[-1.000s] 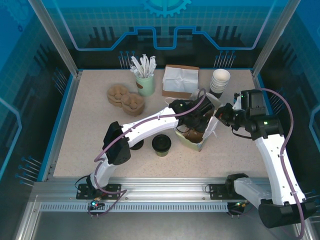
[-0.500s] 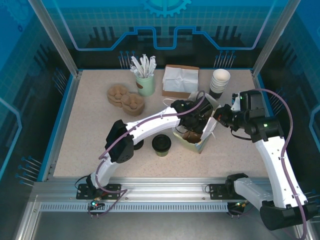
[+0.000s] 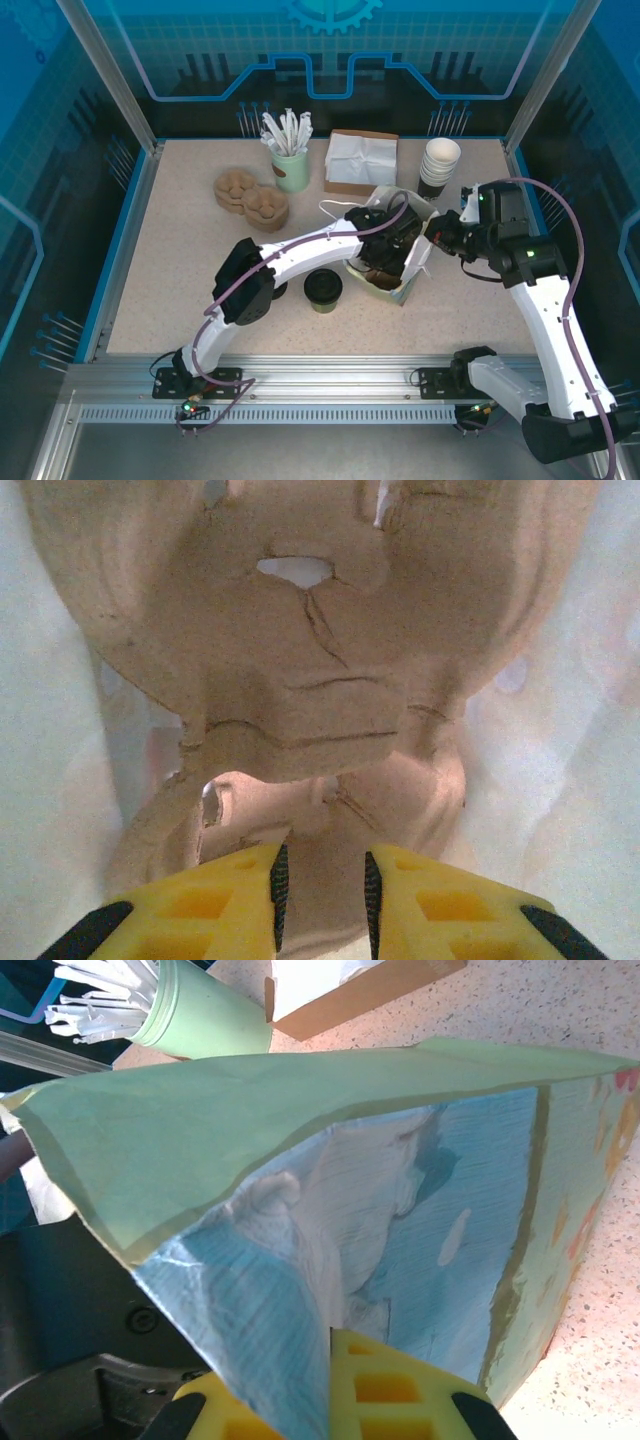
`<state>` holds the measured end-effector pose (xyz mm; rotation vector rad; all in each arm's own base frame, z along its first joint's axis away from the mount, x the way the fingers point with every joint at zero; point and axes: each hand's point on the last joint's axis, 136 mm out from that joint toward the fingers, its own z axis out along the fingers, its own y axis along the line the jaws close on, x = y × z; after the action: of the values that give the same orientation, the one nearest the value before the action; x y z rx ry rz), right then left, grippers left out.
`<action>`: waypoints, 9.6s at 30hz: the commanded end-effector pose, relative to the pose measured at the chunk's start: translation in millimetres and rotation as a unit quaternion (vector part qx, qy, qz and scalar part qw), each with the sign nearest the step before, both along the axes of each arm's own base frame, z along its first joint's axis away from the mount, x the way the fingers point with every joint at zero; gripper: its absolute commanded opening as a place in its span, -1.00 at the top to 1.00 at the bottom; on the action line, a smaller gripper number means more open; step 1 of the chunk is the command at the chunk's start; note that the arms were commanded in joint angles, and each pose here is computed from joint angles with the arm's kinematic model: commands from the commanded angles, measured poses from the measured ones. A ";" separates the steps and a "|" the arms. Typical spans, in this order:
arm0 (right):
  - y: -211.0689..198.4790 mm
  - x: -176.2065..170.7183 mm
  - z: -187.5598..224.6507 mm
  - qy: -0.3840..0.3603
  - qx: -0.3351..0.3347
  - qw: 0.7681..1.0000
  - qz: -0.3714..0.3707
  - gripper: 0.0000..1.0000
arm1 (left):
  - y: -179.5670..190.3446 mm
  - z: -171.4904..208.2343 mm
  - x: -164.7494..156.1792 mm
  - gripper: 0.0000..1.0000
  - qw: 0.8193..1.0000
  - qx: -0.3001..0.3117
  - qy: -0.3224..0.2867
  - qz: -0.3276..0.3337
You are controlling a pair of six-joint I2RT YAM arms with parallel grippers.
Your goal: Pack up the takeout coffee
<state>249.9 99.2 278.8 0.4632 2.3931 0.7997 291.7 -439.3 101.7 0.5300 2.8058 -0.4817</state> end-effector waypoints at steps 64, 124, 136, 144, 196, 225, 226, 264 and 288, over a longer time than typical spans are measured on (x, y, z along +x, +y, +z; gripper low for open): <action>26.3 -1.1 8.5 -0.013 0.033 0.998 0.059 1.00 | -4.2 -70.2 18.2 0.30 0.999 -0.006 0.038 0.033; 6.1 -11.4 26.6 -0.117 -0.032 0.986 0.111 1.00 | 85.4 273.7 -28.6 0.12 0.939 -0.252 -0.232 0.027; 6.2 -3.4 24.3 -0.050 0.031 0.993 0.106 1.00 | 101.6 242.6 -5.8 0.05 0.954 -0.200 -0.213 0.063; 11.6 10.4 17.2 0.005 0.101 0.986 0.133 1.00 | 113.0 231.6 3.9 0.04 0.959 -0.184 -0.197 0.088; -29.7 30.2 40.3 0.017 -0.115 0.989 0.095 -0.19 | 209.5 192.0 -61.1 -0.98 0.969 -0.083 -0.216 0.086; -21.3 0.2 41.0 -0.069 -0.094 0.986 0.120 -0.17 | 169.6 72.2 -81.3 -0.98 0.986 0.019 -0.130 0.102; -22.2 1.4 41.8 -0.070 -0.095 0.986 0.118 -0.17 | 168.0 71.4 -80.6 -0.98 0.986 0.018 -0.128 0.105; -21.1 8.7 33.4 -0.068 -0.082 0.986 0.128 -0.17 | 163.5 35.5 -65.6 -0.72 0.978 0.081 -0.110 0.159; -25.4 9.7 32.0 -0.066 -0.070 0.988 0.123 -0.16 | 164.5 15.5 -70.6 -0.62 0.976 0.118 -0.080 0.162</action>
<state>259.1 74.6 311.3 0.0699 2.4004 0.7189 223.9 -275.7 123.1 0.1581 2.7038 -0.0754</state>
